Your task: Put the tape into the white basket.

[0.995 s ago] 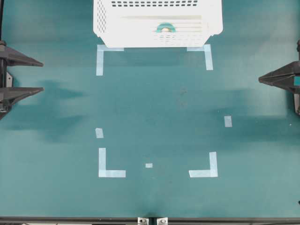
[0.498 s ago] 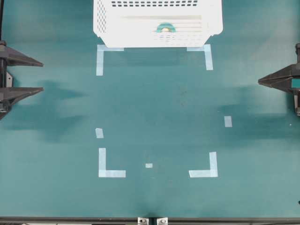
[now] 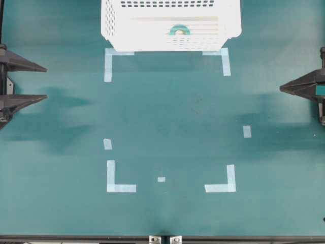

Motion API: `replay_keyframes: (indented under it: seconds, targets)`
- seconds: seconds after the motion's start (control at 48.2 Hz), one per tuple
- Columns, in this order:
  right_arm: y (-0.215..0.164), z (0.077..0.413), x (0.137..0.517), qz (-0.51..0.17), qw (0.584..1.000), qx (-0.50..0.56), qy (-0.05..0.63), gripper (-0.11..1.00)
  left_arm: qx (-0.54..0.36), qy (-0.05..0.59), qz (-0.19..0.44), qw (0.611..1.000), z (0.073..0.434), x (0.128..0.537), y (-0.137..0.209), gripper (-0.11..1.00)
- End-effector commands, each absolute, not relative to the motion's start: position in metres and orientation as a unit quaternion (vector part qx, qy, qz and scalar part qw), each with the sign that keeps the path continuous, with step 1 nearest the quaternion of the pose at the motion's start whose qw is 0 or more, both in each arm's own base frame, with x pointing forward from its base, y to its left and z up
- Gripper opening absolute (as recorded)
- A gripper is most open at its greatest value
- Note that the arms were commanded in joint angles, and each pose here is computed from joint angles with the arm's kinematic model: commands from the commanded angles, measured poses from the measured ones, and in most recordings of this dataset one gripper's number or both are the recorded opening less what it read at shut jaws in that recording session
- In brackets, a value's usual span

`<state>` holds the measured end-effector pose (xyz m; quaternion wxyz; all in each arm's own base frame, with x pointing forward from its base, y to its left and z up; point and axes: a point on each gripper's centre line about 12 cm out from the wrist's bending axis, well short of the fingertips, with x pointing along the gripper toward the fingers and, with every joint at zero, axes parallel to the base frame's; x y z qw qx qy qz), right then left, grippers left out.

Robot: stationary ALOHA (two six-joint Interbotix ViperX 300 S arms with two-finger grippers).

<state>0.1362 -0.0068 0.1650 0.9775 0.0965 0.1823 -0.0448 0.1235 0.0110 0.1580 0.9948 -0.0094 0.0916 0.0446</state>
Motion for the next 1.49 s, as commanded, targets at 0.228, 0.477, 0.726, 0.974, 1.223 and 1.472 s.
replay_keyframes:
  seconds: [0.228,0.477,0.726,0.974,1.223,1.472]
  targets:
    - [-0.007,0.169,0.138,-0.044,0.979,0.098,0.176,0.0,-0.009,0.085,0.047,0.995,0.163,0.125,0.012,0.88]
    - [-0.006,0.166,0.137,-0.042,0.979,0.099,0.173,0.0,-0.009,0.085,0.047,0.995,0.163,0.125,0.012,0.88]
    - [-0.004,0.155,0.135,-0.03,0.982,0.1,0.158,0.0,-0.009,0.085,0.047,0.995,0.163,0.125,0.012,0.88]
    - [-0.001,0.143,0.13,-0.018,0.985,0.103,0.141,0.0,-0.009,0.085,0.047,0.995,0.163,0.125,0.012,0.88]
    - [-0.001,0.144,0.131,-0.017,0.985,0.103,0.137,0.0,-0.009,0.085,0.047,0.995,0.163,0.125,0.012,0.88]
    - [-0.001,0.145,0.131,-0.014,0.986,0.094,0.134,0.0,-0.009,0.085,0.047,0.995,0.163,0.125,0.012,0.88]
